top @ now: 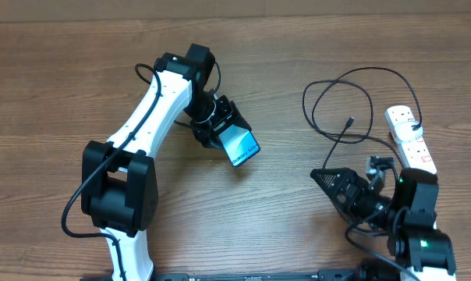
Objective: Plug charger to phone and switch on socket
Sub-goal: 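Move the right gripper toward the phone held by the left gripper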
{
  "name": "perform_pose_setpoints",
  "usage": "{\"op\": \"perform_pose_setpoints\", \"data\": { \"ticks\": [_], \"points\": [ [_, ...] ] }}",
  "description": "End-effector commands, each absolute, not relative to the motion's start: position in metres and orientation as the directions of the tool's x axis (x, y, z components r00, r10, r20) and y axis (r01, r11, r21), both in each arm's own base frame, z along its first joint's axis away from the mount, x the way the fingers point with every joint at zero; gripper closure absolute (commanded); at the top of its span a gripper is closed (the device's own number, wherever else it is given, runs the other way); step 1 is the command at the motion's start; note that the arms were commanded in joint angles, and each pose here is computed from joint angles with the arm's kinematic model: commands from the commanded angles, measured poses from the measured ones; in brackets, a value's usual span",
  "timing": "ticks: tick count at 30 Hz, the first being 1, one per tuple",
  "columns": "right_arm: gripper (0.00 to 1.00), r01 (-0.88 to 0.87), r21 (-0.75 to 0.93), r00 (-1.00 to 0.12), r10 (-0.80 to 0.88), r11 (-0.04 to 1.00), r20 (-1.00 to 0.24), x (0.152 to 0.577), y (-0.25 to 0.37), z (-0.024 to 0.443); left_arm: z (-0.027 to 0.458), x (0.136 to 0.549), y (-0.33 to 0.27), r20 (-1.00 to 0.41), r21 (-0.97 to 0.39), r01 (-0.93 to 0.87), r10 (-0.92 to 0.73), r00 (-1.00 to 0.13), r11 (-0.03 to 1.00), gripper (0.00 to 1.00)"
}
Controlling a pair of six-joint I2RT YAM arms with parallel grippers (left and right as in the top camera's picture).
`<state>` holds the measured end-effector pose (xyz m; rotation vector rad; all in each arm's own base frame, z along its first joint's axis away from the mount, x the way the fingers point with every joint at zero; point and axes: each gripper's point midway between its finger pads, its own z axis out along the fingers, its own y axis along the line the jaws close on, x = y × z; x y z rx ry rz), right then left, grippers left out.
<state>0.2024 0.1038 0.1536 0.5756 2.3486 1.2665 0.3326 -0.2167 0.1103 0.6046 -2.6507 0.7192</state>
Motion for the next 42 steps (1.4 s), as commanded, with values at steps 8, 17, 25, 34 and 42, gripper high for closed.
{"op": "perform_pose_setpoints", "data": {
  "ticks": [8, 17, 25, 34, 42],
  "points": [
    [0.00, -0.077, 0.815, -0.795, 0.458, 0.574, -0.398, 0.248, 0.103, 0.177, 0.135, 0.337, -0.239, 0.485, -0.509, -0.512, -0.261, -0.835, 0.692, 0.42],
    [0.00, -0.106, 0.704, -0.773, 0.388, 0.702, -0.502, 0.271, 0.137, 0.159, 0.139, 0.345, -0.245, 0.477, -0.543, -0.513, -0.259, -0.840, 0.665, 0.41],
    [0.00, -0.158, 0.622, -0.682, 0.371, 0.767, -0.630, 0.289, 0.183, 0.161, 0.139, 0.347, -0.246, 0.477, -0.544, -0.520, -0.267, -0.837, 0.658, 0.41],
    [0.03, -0.114, 0.725, -0.678, 0.480, 0.679, -0.557, 0.308, 0.215, 0.155, 0.139, 0.348, -0.246, 0.473, -0.548, -0.517, -0.266, -0.840, 0.658, 0.41],
    [0.17, -0.145, 0.744, -0.671, 0.488, 0.652, -0.558, 0.316, 0.233, 0.152, 0.137, 0.352, -0.245, 0.449, -0.551, -0.505, -0.274, -0.850, 0.664, 0.41]
  ]
}}
